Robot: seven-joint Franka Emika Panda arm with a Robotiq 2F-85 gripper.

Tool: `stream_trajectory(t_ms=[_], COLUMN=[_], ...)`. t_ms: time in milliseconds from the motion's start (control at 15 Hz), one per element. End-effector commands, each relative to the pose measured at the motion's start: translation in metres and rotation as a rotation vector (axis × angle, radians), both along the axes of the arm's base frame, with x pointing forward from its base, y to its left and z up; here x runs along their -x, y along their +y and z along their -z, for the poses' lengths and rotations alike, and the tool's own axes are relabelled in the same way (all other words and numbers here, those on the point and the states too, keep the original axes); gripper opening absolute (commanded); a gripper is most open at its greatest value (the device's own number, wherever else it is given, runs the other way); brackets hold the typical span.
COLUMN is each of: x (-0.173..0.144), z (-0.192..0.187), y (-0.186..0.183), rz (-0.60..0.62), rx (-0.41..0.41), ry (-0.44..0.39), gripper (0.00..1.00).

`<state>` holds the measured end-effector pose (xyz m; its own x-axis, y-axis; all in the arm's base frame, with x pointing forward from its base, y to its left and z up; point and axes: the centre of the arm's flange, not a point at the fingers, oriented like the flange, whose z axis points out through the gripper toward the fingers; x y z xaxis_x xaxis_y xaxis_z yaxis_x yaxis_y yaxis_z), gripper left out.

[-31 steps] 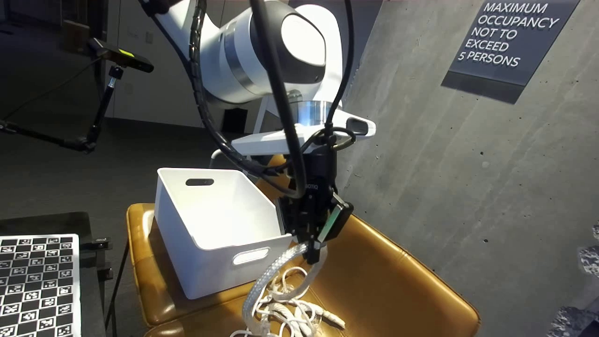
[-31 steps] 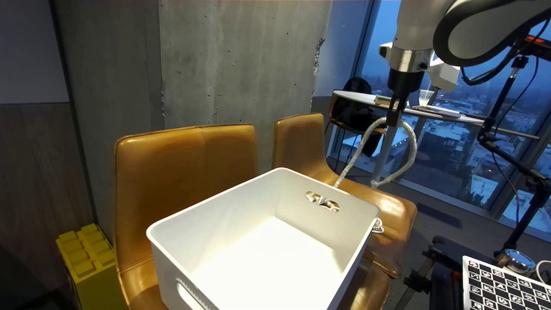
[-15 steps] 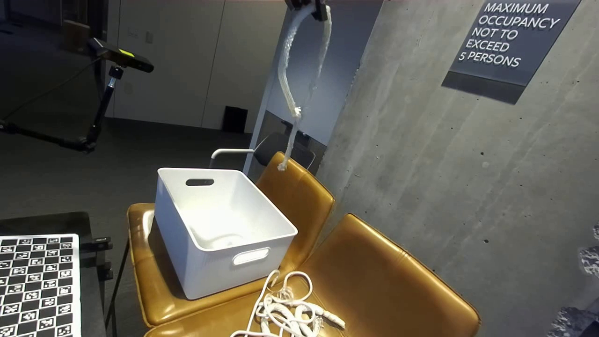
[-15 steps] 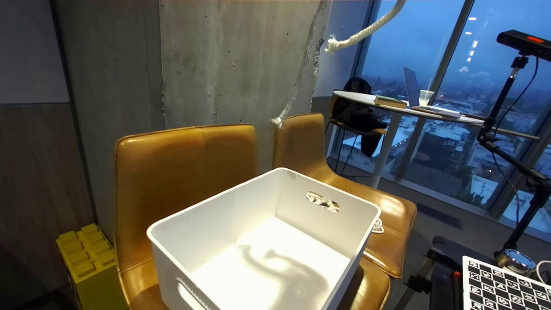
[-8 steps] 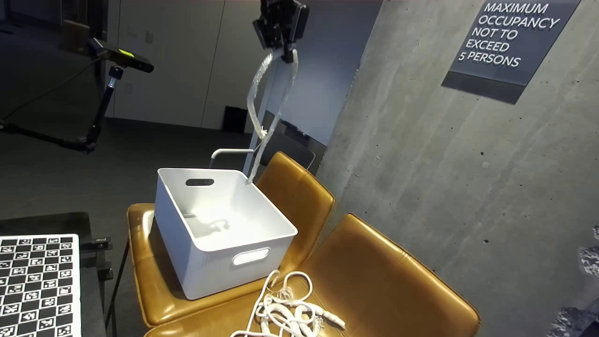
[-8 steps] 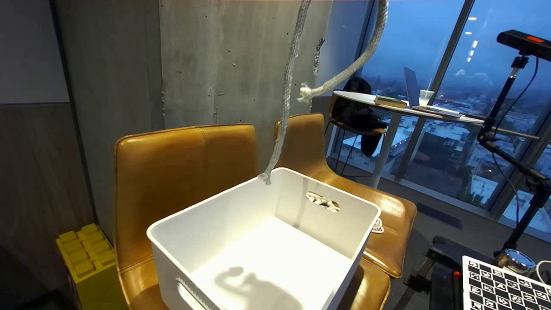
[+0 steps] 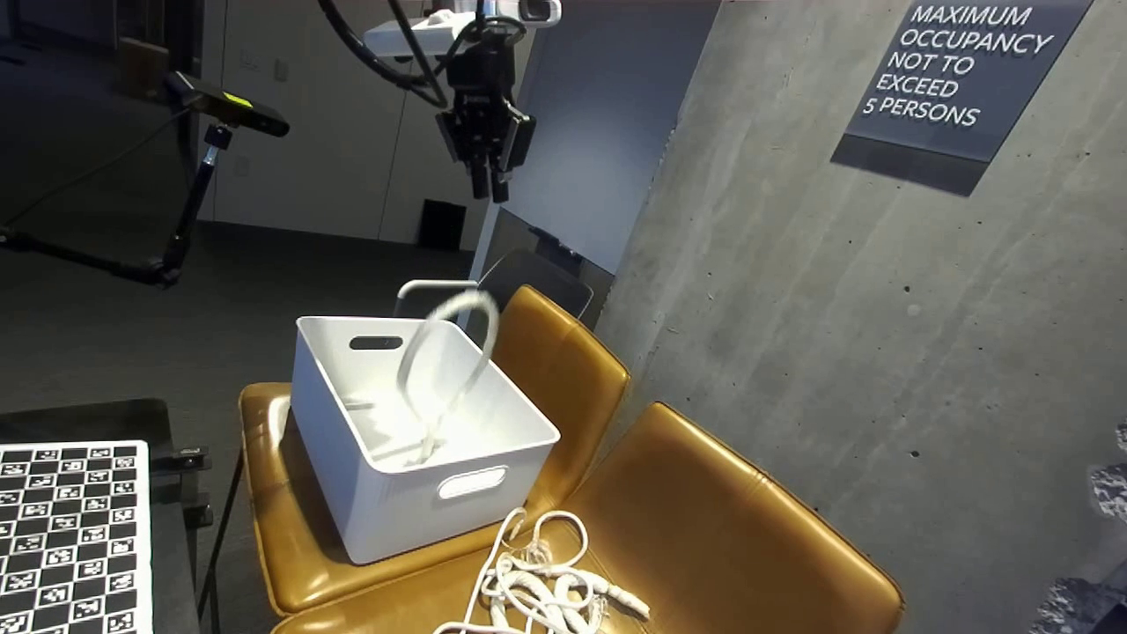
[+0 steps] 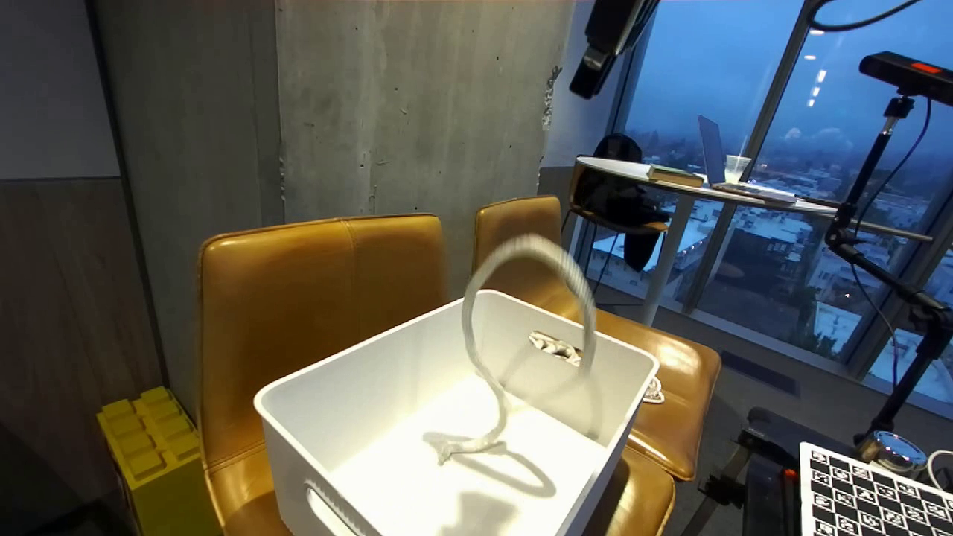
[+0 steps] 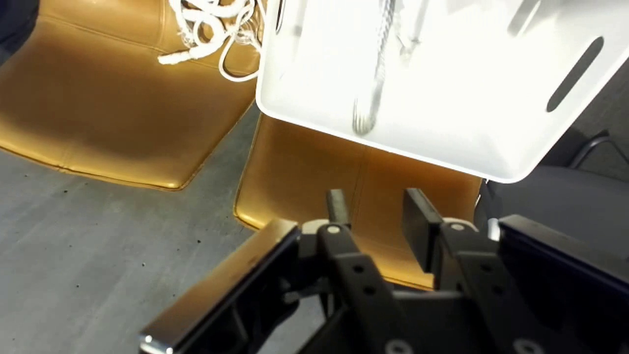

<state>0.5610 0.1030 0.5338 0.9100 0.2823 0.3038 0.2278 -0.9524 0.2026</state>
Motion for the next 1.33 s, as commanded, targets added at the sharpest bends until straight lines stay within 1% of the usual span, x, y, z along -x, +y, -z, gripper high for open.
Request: stream_trajectory(t_ms=[0, 67, 133, 267, 333, 600, 800, 933, 1067, 1267], x=[0.017, 0.017, 0.016, 0.014, 0.013, 0.012, 0.005, -0.003, -0.016, -0.052], z=[0.027, 0.039, 0.049, 0.07, 0.079, 0.116, 0.15, 0.177, 0.207, 0.248], y=[-0.043, -0.062, -0.085, -0.135, -0.162, -0.267, -0.322, -0.343, -0.353, -0.362], rz=[0.017, 0.033, 0.05, 0.085, 0.106, 0.19, 0.216, 0.218, 0.209, 0.167], rx=[0.0, 0.008, 0.015, 0.019, 0.02, 0.027, 0.038, 0.043, 0.05, 0.081], ry=[0.009, 0.018, 0.027, 0.041, 0.046, 0.076, 0.113, 0.131, 0.154, 0.217], gripper=[0.67, 0.73, 0.82, 0.95, 1.0, 1.0, 1.0, 1.0, 1.0, 1.0])
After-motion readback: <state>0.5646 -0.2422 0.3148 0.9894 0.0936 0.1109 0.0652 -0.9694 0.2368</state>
